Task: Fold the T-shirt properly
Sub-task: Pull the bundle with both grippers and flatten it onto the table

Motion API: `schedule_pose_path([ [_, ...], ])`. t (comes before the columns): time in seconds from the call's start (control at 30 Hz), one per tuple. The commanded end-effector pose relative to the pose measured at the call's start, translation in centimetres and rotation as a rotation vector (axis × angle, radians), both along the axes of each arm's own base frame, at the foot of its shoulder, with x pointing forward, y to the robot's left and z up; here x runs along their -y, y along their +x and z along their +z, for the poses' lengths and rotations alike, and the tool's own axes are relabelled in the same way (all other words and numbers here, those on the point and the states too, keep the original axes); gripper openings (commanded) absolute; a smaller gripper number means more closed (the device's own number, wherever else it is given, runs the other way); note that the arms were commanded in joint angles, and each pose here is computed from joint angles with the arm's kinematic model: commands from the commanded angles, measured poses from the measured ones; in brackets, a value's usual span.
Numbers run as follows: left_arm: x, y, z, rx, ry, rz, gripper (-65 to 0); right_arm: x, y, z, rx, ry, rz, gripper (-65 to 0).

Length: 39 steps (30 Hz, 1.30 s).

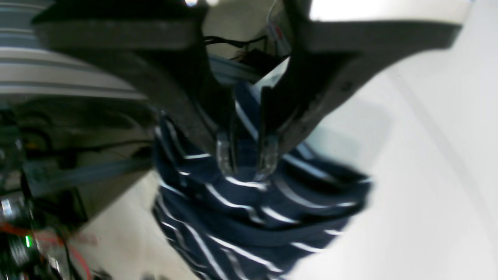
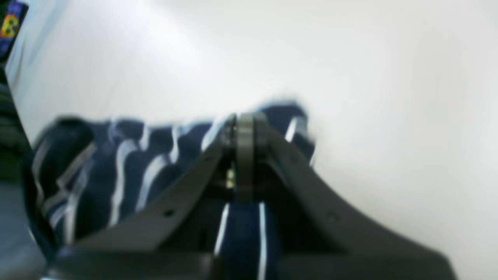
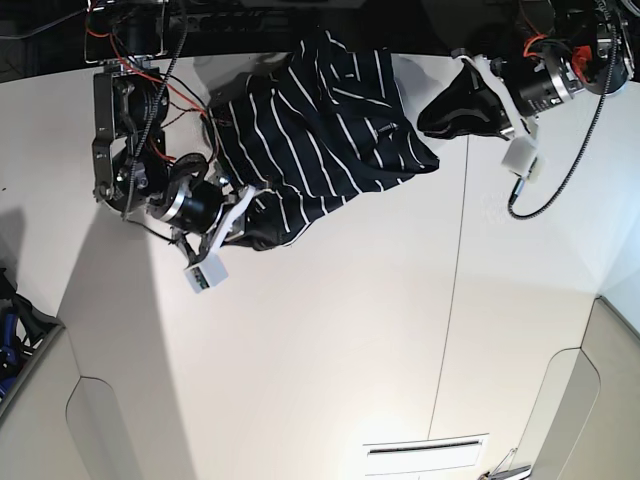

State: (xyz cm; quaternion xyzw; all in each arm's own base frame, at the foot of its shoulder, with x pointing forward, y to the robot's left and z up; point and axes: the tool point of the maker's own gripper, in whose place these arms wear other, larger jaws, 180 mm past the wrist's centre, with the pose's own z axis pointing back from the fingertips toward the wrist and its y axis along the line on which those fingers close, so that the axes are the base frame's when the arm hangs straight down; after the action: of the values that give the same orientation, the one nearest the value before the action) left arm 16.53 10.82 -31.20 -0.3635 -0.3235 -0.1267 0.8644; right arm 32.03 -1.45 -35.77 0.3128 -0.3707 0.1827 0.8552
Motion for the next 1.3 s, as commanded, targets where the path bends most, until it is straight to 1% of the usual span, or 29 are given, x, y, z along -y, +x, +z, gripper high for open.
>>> schedule_pose_path([
  [0.0, 1.1, -0.1, 0.7, 0.026, -0.02, -0.036, -55.6, -0.2, 0.9, 2.0, 0.058, 0.021, 0.003, -65.0],
  [0.07, 2.6, -0.7, -0.3, 0.002, -0.001, -0.091, -55.6, -0.2, 1.0, 2.8, 0.081, 0.015, 0.011, -65.0],
  [0.13, 3.5, -1.0, -1.5, -0.012, 0.032, -0.12, -55.5, -0.4, 1.0, 3.5, 0.091, 0.027, 0.017, -65.0],
  [0.2, 3.8, -0.8, -2.7, -0.018, 0.052, -0.11, -55.5, -0.5, 1.0, 3.5, 0.095, 0.028, 0.017, -65.0],
  [0.27, 3.8, -0.6, -4.0, -0.035, 0.044, -0.084, -55.5, -0.5, 1.1, 3.6, 0.098, 0.027, 0.016, -65.0],
  [0.43, 3.7, -1.6, -7.2, -0.144, 0.021, -0.069, -55.5, -0.5, 1.1, 3.6, 0.1, 0.03, 0.013, -65.0],
  [0.57, 3.7, -1.5, -8.5, -0.185, 0.012, -0.065, -55.5, -0.5, 1.2, 3.6, 0.101, 0.034, 0.01, -65.0],
  [0.67, 3.5, -0.9, -9.3, -0.201, 0.01, -0.058, -55.5, -0.3, 1.4, 3.5, 0.109, 0.018, 0.004, -65.0],
  [0.73, 3.1, -0.4, -10.0, -0.21, 0.027, -0.052, -55.5, 0.0, 1.6, 3.4, 0.12, 0.002, -0.004, -65.0],
  [0.83, 2.4, 0.6, -11.0, -0.218, 0.067, -0.046, -55.5, 0.1, 1.6, 3.3, 0.124, -0.008, -0.007, -65.0],
  [1.03, 1.9, 3.5, -11.4, -0.203, 0.066, -0.026, -55.5, 0.2, 1.6, 3.1, 0.124, -0.023, -0.008, -65.0],
  [1.13, 1.5, 5.3, -11.3, -0.179, 0.072, -0.01, -55.5, 0.5, 1.7, 2.8, 0.124, -0.053, -0.011, -65.0],
  [1.27, 0.4, 8.5, -11.3, -0.116, 0.124, 0.025, -55.5, 0.7, 1.7, 2.6, 0.123, -0.064, -0.012, -65.0],
])
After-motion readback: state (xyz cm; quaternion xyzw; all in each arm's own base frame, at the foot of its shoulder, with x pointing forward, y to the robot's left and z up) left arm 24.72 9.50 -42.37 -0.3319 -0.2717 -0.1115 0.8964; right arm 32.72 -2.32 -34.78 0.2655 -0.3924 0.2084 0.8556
